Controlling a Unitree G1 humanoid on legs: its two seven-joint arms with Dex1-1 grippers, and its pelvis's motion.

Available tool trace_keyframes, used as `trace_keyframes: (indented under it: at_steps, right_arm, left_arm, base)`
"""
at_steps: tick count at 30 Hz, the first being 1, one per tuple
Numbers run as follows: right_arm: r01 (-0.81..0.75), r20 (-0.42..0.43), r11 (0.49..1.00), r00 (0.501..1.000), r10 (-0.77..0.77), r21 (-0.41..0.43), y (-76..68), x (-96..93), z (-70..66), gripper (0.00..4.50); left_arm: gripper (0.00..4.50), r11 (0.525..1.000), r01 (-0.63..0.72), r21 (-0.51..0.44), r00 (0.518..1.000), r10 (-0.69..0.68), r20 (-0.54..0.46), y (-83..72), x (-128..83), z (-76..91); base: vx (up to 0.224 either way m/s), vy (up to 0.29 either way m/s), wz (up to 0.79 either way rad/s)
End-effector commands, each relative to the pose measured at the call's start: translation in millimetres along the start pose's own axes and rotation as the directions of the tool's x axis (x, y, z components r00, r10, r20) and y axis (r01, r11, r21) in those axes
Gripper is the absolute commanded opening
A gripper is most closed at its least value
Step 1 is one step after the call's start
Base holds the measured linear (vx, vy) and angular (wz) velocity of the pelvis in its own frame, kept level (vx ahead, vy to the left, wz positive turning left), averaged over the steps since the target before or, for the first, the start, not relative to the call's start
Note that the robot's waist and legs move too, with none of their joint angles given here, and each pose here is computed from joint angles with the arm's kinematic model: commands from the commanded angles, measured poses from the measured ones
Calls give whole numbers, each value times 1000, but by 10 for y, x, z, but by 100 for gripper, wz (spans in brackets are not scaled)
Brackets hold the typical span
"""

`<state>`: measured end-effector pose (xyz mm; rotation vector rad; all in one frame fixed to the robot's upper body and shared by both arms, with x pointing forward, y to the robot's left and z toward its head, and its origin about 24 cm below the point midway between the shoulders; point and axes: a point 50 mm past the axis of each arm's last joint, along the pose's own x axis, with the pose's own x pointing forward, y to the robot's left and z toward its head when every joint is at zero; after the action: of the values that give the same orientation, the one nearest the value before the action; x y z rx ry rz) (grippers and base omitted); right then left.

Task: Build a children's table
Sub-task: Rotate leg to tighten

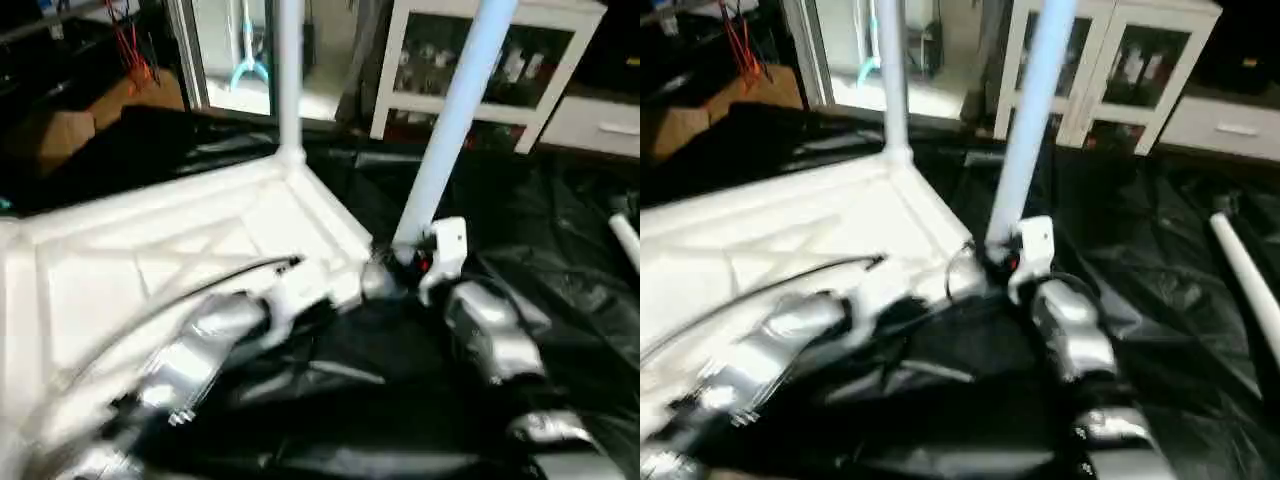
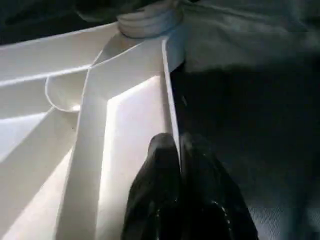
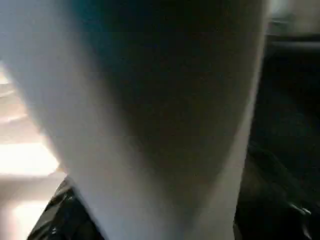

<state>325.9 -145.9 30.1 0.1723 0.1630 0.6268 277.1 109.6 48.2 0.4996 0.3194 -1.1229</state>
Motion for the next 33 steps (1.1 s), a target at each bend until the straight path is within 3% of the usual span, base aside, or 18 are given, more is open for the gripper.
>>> trace_keyframes:
  at_steps: [1,5,8,15,21,25,28,31,32,33]
  right_arm:
    - [-38,-9,997,999,38,-66,-296,-304,180,341]
    - [-223,-27,972,975,222,-75,-366,-572,323,341]
    - [-299,-54,952,953,297,-59,-363,-654,329,341]
    - [-383,-64,923,922,381,-22,-270,-681,287,302]
    - [-395,-59,919,917,395,2,-231,-672,262,245]
    - [-387,-63,922,920,387,8,-219,-671,241,234]
    - [-354,-71,935,933,354,8,-216,-641,206,232]
    - [-210,-113,977,972,205,-32,-250,-537,100,225]
    - [-108,-117,993,988,103,-40,-280,-478,56,222]
    - [63,-117,998,991,-66,-25,-321,-390,-8,218]
  left_arm:
    - [0,981,194,-25,978,-195,-74,-215,-134,-257]
    - [0,974,218,-61,972,-222,-79,-181,-336,-352]
    - [0,973,223,-57,970,-227,-89,-153,-381,-379]
    - [0,970,239,-42,965,-242,-105,-146,-397,-395]
    - [0,968,248,-31,962,-249,-113,-146,-394,-393]
    - [0,969,245,-31,960,-247,-128,-141,-402,-406]
    - [0,970,240,-31,961,-242,-137,-140,-393,-408]
    - [0,981,184,-63,967,-192,-167,-121,-325,-404]
    - [0,989,118,-90,975,-133,-179,-79,-270,-396]
    - [0,988,-53,-145,978,22,-209,43,-169,-376]
  base:
    - [0,0,0]
    - [0,0,0]
    - [0,0,0]
    - [0,0,0]
    - [0,0,0]
    - [0,0,0]
    - [0,0,0]
    - [0,0,0]
    - [0,0,0]
    - [0,0,0]
